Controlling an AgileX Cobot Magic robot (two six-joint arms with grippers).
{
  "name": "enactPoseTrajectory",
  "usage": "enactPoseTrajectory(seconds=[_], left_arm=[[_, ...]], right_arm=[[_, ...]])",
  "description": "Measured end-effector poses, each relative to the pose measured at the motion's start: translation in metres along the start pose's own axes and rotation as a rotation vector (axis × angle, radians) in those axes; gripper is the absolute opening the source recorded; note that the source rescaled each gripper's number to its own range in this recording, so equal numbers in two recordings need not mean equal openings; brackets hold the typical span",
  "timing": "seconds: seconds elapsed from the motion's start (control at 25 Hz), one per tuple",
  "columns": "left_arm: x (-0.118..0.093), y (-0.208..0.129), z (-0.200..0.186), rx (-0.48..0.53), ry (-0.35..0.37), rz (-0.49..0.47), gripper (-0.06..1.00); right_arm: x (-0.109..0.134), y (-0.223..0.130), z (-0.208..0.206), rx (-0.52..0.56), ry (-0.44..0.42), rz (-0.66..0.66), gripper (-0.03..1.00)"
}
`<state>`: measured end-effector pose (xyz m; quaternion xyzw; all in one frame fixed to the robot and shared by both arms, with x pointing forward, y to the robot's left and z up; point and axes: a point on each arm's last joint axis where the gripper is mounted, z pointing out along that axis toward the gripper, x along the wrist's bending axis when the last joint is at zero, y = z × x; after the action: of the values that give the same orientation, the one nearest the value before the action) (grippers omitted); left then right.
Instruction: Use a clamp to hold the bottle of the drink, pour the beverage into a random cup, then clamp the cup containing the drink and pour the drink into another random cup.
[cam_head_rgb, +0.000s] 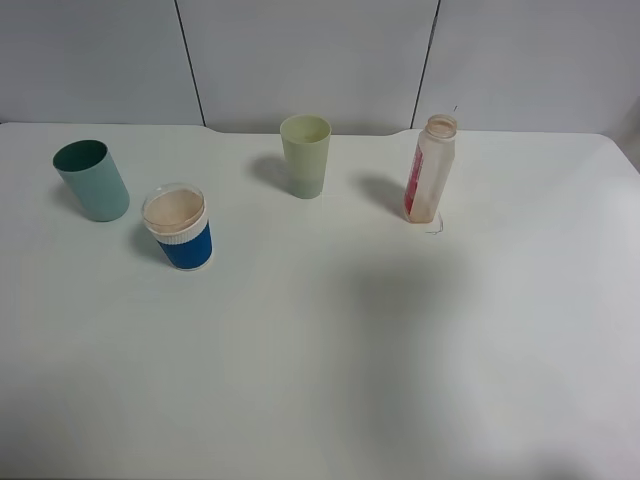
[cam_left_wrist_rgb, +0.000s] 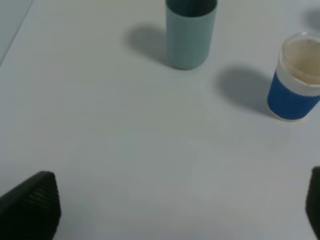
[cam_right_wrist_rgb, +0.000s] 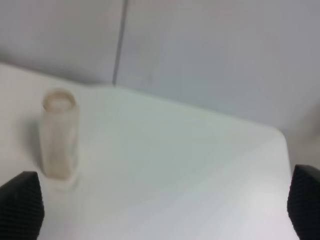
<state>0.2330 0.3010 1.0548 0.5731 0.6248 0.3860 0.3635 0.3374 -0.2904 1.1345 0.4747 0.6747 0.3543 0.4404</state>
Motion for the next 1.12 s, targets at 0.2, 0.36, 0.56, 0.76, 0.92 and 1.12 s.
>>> enactPoseTrajectory(seconds=[0.2,0.36,0.56,0.76,0.92,1.12], left_arm=[[0.000,0.000,0.000,0.000,0.000,0.000,1.00],[0.000,0.000,0.000,0.000,0.000,0.000,1.00],[0.000,0.000,0.000,0.000,0.000,0.000,1.00],[0.000,0.000,0.000,0.000,0.000,0.000,1.00],[0.000,0.000,0.000,0.000,0.000,0.000,1.00],[0.000,0.000,0.000,0.000,0.000,0.000,1.00]], right_arm=[[-0.005,-0.019,-0.026,0.090,-0.051,0.054,0.98],[-0.006,-0.033,-0.049,0.112,-0.071,0.117,0.98],[-0.004,-0.051,-0.074,0.131,-0.061,0.161,0.98],[0.001,-0.062,-0.091,0.104,-0.015,0.202,0.98],[0.003,-0.071,-0.102,0.085,-0.008,0.216,0.98],[0.009,-0.092,-0.103,0.079,0.005,0.225,0.98]])
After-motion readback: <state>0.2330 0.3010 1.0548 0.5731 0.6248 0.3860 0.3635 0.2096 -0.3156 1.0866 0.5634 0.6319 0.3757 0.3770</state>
